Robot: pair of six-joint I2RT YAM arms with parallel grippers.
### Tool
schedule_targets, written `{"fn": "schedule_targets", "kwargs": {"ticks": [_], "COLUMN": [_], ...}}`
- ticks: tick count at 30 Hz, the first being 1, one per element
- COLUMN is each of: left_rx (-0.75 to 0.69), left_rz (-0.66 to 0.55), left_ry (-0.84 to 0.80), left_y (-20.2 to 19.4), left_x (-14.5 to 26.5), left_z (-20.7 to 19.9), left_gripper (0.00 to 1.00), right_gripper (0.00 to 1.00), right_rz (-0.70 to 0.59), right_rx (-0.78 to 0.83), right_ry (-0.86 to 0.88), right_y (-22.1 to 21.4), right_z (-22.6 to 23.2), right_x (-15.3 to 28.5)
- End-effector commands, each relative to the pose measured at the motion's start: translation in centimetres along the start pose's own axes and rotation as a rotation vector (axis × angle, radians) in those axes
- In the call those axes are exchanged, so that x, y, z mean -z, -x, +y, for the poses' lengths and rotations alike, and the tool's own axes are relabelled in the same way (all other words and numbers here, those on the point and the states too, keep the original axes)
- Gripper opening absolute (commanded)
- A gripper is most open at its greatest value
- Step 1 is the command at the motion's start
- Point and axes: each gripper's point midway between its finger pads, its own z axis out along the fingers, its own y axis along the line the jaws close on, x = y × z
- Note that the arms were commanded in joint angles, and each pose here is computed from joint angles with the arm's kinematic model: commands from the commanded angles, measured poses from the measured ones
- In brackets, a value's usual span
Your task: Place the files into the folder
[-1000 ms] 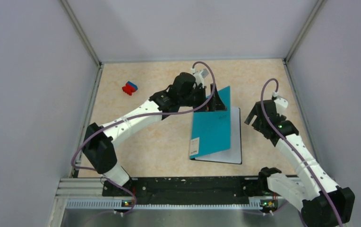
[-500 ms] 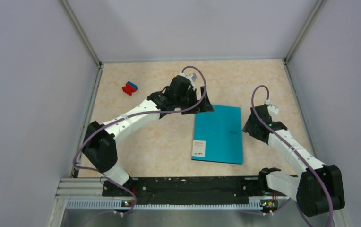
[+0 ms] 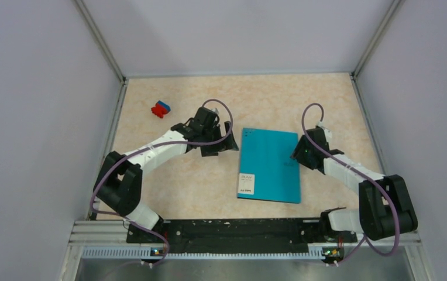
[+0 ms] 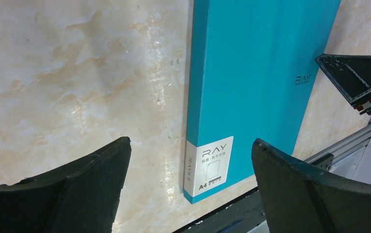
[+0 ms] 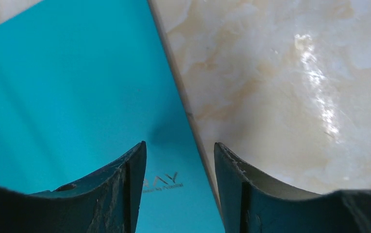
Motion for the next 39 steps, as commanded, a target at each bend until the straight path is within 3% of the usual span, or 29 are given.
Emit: {"fn": "schedule_targets", "kwargs": {"ticks": [1,11,18,24,28,39], "left_rx": [-0.018,-0.011,-0.01,-0.053,-0.107,-0.137], "left_rz": [-0.064,-0.058,-0.06,-0.117,-0.205,-0.356], "left_ry": [-0.041,-0.029,-0.01,0.048,0.145,0.271], "left_y": [1.6,1.7,1.8,2.9,4.5,8.5], "left_x": [1.3,1.0,1.2,2.9,4.9,8.2], "left_z": [-0.5,-0.1,0.5,1.1,2.5,3.3], "left_gripper": [0.99,0.99,0.99,0.99,0.99,0.99], "right_gripper": [0.53,0.52,0.54,0.71,0.89,0.97], "right_rz": [0.026,0.037,0.007,-0.087,-0.15,-0.247], "right_rx": [-0.021,0.009,0.006,0.04,0.054,0.083], "right_ry": [0.082,0.132,0.065,0.07,0.161,0.233], "right_y": [-0.1,-0.5,0.5,4.2,6.9,10.4], "right_z": [2.2,4.9,4.1,4.7,7.0,9.0], "right_x": [-0.9,-1.5,-0.6,3.2,6.5,11.0]}}
